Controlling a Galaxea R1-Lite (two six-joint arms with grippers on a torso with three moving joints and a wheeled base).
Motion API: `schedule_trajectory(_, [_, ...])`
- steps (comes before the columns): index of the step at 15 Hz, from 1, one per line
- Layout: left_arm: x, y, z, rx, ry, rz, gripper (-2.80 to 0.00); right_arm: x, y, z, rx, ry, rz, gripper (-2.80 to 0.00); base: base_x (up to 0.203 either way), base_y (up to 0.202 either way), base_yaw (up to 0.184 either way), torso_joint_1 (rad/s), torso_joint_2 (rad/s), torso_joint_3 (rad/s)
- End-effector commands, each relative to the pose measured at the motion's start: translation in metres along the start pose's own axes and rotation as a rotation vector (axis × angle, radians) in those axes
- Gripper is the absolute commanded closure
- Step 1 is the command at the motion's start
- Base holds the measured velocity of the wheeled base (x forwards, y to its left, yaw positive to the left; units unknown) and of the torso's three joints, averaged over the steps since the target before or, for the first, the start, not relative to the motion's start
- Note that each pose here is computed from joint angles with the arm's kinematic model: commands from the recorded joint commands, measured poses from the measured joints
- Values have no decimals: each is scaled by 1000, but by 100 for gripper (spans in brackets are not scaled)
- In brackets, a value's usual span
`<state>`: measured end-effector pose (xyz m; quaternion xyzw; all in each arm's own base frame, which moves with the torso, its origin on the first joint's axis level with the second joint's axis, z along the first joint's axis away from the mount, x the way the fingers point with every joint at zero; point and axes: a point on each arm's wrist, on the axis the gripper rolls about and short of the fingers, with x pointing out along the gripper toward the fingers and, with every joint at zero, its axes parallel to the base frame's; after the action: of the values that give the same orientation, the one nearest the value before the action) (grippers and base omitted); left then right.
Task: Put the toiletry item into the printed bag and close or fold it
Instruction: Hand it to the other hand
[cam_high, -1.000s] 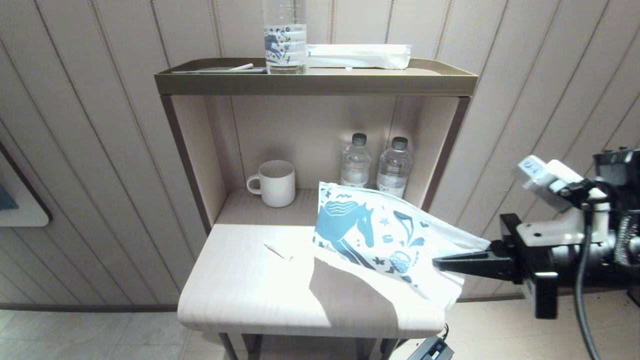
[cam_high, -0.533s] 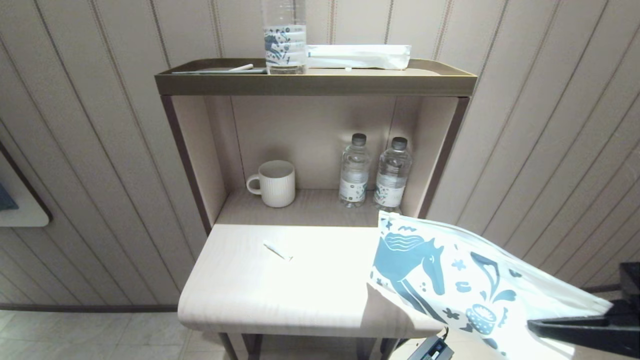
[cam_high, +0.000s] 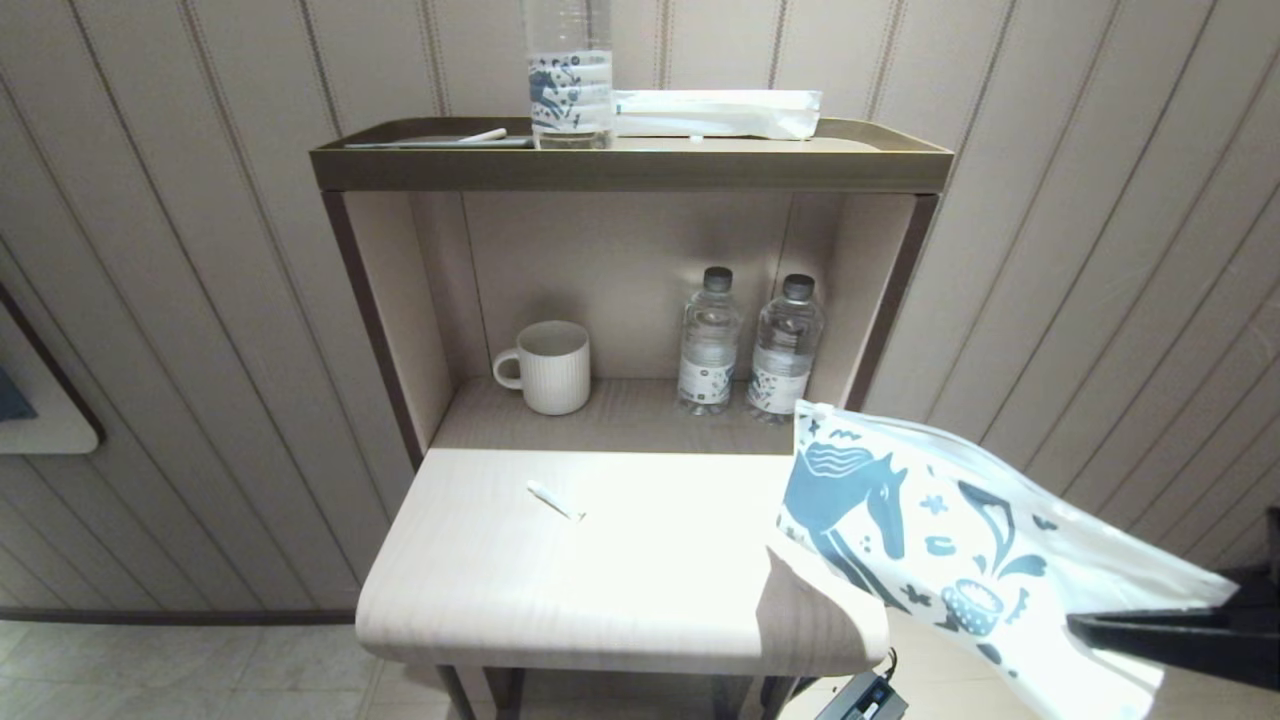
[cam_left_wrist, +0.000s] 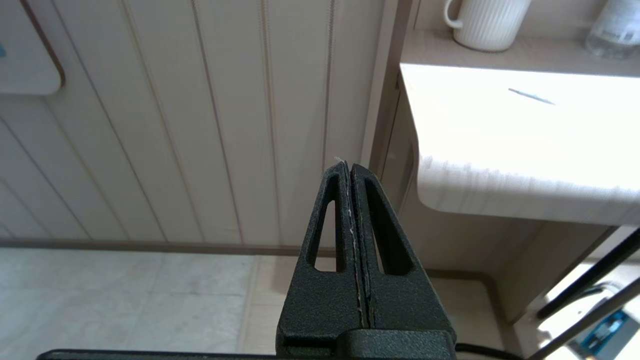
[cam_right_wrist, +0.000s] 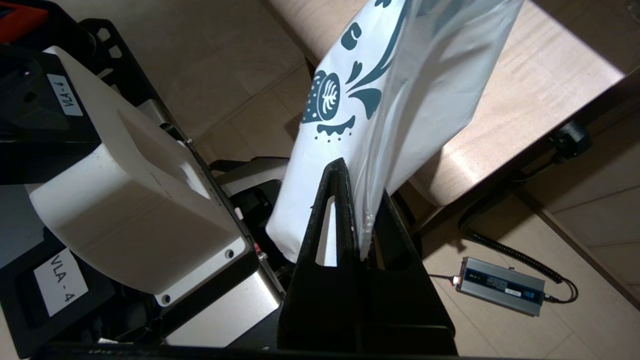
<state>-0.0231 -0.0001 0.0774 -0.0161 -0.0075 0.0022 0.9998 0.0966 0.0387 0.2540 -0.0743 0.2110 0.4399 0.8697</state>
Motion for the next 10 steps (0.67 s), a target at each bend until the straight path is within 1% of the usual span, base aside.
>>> schedule_trajectory(1, [0, 0, 0, -5, -2, 1, 0, 2, 3, -6, 11, 12, 22, 0, 0, 0, 0, 0, 0, 0])
schedule_trajectory(2, [0, 0, 0, -1, 3, 3, 0, 2, 3, -7, 31, 13, 24, 0, 0, 0, 0, 0, 0, 0])
schedule_trajectory(3, [0, 0, 0, 3, -1, 7, 0, 1, 2, -5, 33, 7, 16, 0, 0, 0, 0, 0, 0, 0])
schedule_trajectory(5, [0, 0, 0, 5, 5, 11, 0, -2, 1, 2, 19, -19, -1, 0, 0, 0, 0, 0, 0, 0])
schedule_trajectory(6, [-1, 0, 4, 14, -7, 17, 0, -2, 1, 4, 14, -26, -2, 0, 0, 0, 0, 0, 0, 0])
schedule_trajectory(7, [-4, 0, 15, 23, -34, 23, 0, -3, 2, 7, 7, -32, 1, 0, 0, 0, 0, 0, 0, 0])
schedule_trajectory(8, [-9, -1, 35, 26, -60, 22, 0, -3, 2, 10, -2, -40, 1, 0, 0, 0, 0, 0, 0, 0])
schedule_trajectory(9, [-12, -2, 60, 23, -68, 19, 0, -3, 1, 13, -9, -46, 6, 0, 0, 0, 0, 0, 0, 0])
schedule_trajectory(10, [-10, -2, 85, 9, -48, 3, 0, 0, 0, 17, -12, -42, 23, 0, 0, 0, 0, 0, 0, 0])
